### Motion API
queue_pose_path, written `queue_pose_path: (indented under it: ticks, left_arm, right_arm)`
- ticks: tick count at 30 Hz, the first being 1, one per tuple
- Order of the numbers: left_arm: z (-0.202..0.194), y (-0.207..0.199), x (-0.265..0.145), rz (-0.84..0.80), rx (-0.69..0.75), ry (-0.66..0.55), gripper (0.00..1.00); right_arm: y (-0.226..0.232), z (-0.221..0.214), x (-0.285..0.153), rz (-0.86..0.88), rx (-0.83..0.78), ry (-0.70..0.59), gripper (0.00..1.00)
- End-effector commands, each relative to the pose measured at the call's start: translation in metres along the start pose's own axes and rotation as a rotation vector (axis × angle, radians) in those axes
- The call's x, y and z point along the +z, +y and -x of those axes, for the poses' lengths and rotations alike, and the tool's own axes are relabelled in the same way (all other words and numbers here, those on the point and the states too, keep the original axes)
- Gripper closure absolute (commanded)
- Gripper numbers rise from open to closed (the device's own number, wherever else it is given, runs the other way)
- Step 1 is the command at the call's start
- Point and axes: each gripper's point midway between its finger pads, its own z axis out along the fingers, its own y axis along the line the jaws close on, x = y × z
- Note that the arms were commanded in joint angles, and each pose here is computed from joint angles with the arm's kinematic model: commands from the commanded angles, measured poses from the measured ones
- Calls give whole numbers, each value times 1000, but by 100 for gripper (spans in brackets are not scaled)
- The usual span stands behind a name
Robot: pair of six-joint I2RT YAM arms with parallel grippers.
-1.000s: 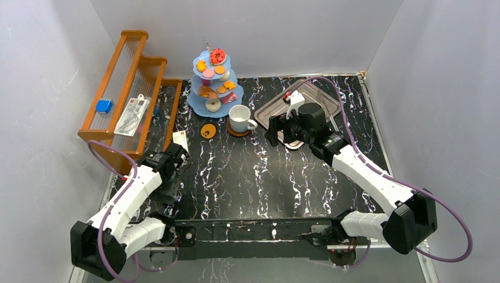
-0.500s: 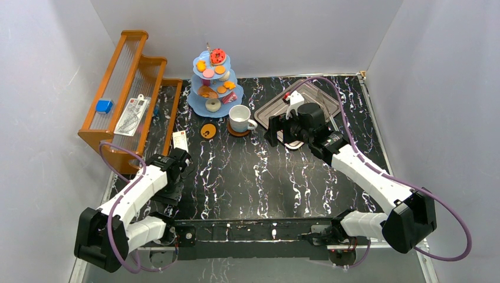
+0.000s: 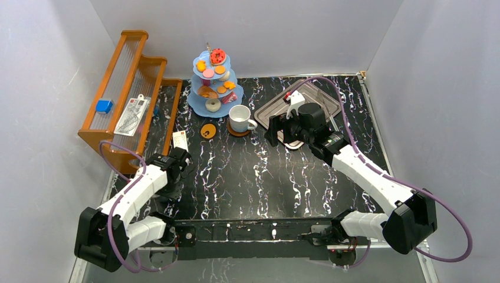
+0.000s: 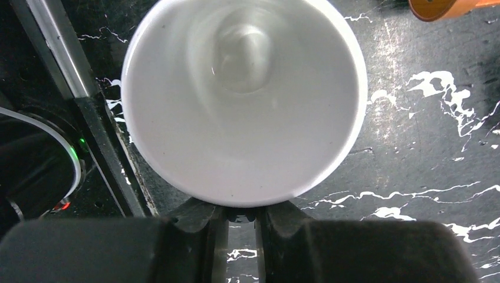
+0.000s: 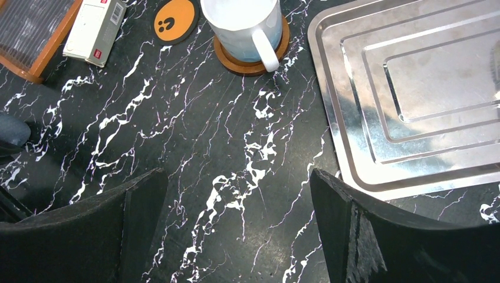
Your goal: Serve the afternoon tea
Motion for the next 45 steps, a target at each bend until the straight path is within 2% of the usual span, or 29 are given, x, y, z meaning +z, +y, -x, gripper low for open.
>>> queue_pose_path:
  ticks: [1,15,22,26,31,35,37,40,45]
  left_arm:
    - [12,-5,-14,-16,33,-28,100]
    - [-5,-60,-81,-304,117,117,100]
    - [-10,-83,-108,-392,212,81,100]
    - [-21,-108,-120,-496,384,20,100]
    - [-47,-147,-132,-744,762,-57,100]
    - [-66,-154,-135,-868,1029,-69,100]
    - [-70,-158,-137,-889,1141,-85,100]
    - [-68,-165,-127,-838,1253,-116,100]
    - [-56,-185,-107,-805,1336,-103,100]
  right_arm:
    - [3,24,-8,2,-5,-80,0]
    - [2,37,-14,-11,-34,-112,0]
    - [2,43,-15,-11,-53,-117,0]
    - [4,47,-16,-9,-54,-125,0]
    - [3,47,-17,-10,-52,-126,0]
    - [-1,51,-20,-37,-52,-140,0]
    - [-1,52,-22,-38,-53,-145,0]
    - [0,52,-23,-38,-53,-147,0]
    - [0,50,-26,-33,-54,-152,0]
